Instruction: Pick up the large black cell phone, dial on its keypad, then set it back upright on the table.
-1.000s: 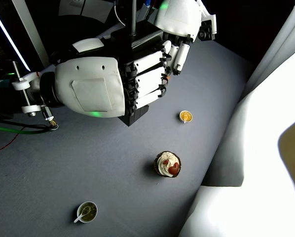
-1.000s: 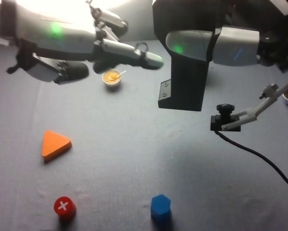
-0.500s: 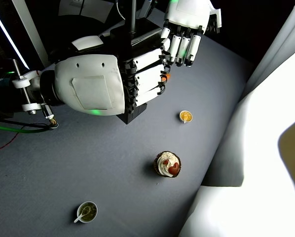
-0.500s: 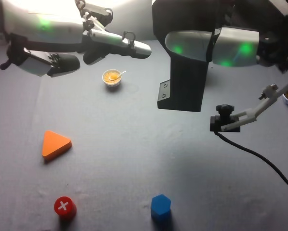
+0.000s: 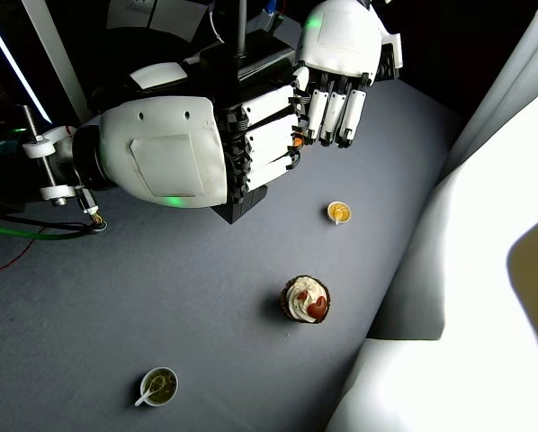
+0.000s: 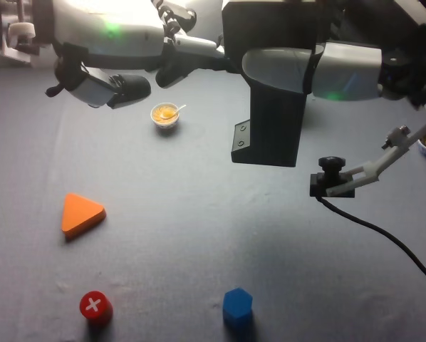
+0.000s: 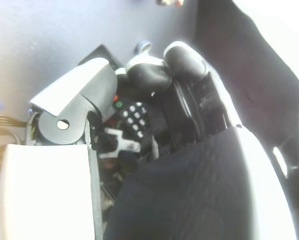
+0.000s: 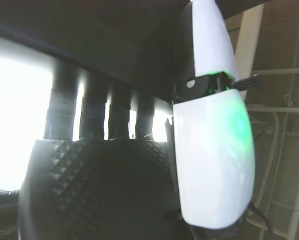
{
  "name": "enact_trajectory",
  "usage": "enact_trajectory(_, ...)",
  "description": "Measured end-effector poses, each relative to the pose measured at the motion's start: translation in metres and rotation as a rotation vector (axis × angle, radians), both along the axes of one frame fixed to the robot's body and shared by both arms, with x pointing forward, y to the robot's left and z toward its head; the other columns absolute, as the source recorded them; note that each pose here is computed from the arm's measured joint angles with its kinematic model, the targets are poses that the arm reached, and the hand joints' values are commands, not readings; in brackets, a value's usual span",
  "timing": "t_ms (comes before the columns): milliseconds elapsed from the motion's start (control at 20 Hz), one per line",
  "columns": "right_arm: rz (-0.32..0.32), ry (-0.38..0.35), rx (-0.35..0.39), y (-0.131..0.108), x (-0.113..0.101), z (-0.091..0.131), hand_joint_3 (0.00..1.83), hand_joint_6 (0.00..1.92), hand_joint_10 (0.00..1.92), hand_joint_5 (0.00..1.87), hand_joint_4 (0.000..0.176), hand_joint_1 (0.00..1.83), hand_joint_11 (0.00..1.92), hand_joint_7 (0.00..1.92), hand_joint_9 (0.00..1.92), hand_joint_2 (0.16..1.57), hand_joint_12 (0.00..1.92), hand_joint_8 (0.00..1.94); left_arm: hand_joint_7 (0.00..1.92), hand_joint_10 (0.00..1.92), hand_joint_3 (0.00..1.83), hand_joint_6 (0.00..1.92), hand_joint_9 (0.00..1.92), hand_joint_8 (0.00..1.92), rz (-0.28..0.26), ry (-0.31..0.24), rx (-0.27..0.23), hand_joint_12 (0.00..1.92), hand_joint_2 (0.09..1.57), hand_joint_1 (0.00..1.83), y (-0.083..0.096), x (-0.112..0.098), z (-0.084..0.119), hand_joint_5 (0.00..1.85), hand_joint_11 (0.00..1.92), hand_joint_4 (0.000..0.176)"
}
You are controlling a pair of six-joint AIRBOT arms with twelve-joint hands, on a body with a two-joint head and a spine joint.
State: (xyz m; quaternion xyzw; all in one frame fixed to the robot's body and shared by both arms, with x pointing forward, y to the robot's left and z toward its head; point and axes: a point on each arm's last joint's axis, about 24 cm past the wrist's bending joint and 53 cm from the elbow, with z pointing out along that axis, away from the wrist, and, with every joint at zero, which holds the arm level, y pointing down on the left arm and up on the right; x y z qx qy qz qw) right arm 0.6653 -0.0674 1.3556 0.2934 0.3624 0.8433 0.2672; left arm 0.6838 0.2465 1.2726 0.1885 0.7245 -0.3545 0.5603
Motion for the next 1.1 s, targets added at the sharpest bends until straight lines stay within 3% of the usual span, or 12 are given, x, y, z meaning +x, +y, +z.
enact_trajectory(150,-0.001,-0.002,0.0,0.0,0.0,0.0,0.0,0.96,1.51,0.85,0.0,1.35,0.75,0.74,0.78,1.2,1.54,1.41,0.57,1.92,0.64,0.0,0.61,1.71,-0.014,0.002,-0.012,1.92,1.0,1.47,-0.006,-0.003,0.002,0.0,0.28,0.126)
enact_trajectory(250,-0.002,-0.004,0.004,-0.001,0.0,0.001,0.0,0.99,1.48,0.87,0.0,1.35,0.76,0.75,0.8,1.19,1.52,1.36,0.58,1.92,0.65,0.0,0.61,1.71,-0.024,0.004,-0.017,1.92,1.0,1.47,-0.009,-0.005,0.003,0.0,0.32,0.116)
enact_trajectory(350,-0.006,-0.011,0.015,-0.003,-0.001,0.003,0.0,0.97,1.47,0.88,0.0,1.35,0.73,0.76,0.79,1.19,1.51,1.35,0.58,1.92,0.65,0.0,0.6,1.71,-0.028,0.004,-0.022,1.92,0.99,1.47,-0.013,-0.006,0.005,0.0,0.25,0.124)
enact_trajectory(450,-0.005,-0.015,0.014,-0.003,-0.002,0.004,0.0,1.0,1.5,0.85,0.0,1.35,0.75,0.73,0.78,1.2,1.5,1.39,0.58,1.92,0.64,0.0,0.61,1.71,-0.026,0.017,-0.029,1.92,1.0,1.47,-0.014,-0.008,0.003,0.0,0.36,0.131)
enact_trajectory(600,0.0,-0.016,-0.002,0.0,-0.002,0.002,0.0,1.01,1.53,0.84,0.0,1.34,0.73,0.68,0.75,1.21,1.49,1.46,0.57,1.92,0.63,0.0,0.59,1.71,-0.034,0.07,-0.052,1.92,1.01,1.47,0.0,-0.023,-0.004,0.0,0.23,0.134)
enact_trajectory(650,-0.002,-0.013,-0.002,-0.001,-0.001,0.002,0.0,1.02,1.51,0.85,0.0,1.35,0.74,0.69,0.77,1.21,1.46,1.43,0.57,1.92,0.62,0.0,0.58,1.72,-0.046,0.074,-0.037,1.92,1.01,1.47,0.003,-0.028,-0.008,0.0,0.13,0.15)
enact_trajectory(750,-0.018,0.003,0.018,-0.007,0.004,0.001,0.0,1.01,1.5,0.85,0.0,1.35,0.73,0.72,0.77,1.2,1.46,1.4,0.56,1.92,0.58,0.0,0.57,1.72,-0.08,0.087,-0.012,1.92,1.04,1.47,0.014,-0.043,-0.013,0.0,0.08,0.145)
enact_trajectory(850,-0.031,0.012,0.036,-0.011,0.007,-0.001,0.0,1.04,1.56,0.81,0.0,1.34,0.74,0.67,0.75,1.22,1.48,1.47,0.55,1.92,0.56,0.0,0.57,1.71,-0.082,0.084,-0.031,1.92,1.05,1.47,0.026,-0.045,-0.006,0.0,0.11,0.132)
enact_trajectory(950,-0.04,0.035,0.049,-0.014,0.01,-0.009,0.0,1.02,1.64,0.8,0.0,1.33,0.67,0.65,0.67,1.25,1.56,1.54,0.55,1.92,0.55,0.0,0.56,1.73,-0.117,0.102,-0.013,1.92,1.06,1.46,0.026,-0.053,-0.008,0.0,0.1,0.147)
enact_trajectory(1000,-0.046,0.053,0.053,-0.016,0.012,-0.015,0.0,1.02,1.65,0.8,0.0,1.33,0.67,0.64,0.67,1.25,1.57,1.55,0.55,1.92,0.55,0.0,0.56,1.73,-0.145,0.11,-0.007,1.92,1.06,1.46,0.023,-0.059,-0.007,0.0,0.13,0.142)
enact_trajectory(1100,-0.053,0.073,0.044,-0.017,0.015,-0.029,0.0,1.0,1.59,0.81,0.0,1.34,0.69,0.69,0.71,1.23,1.54,1.5,0.55,1.92,0.55,0.0,0.57,1.72,-0.196,0.13,-0.072,1.92,1.06,1.47,0.016,-0.071,0.005,0.0,0.18,0.128)
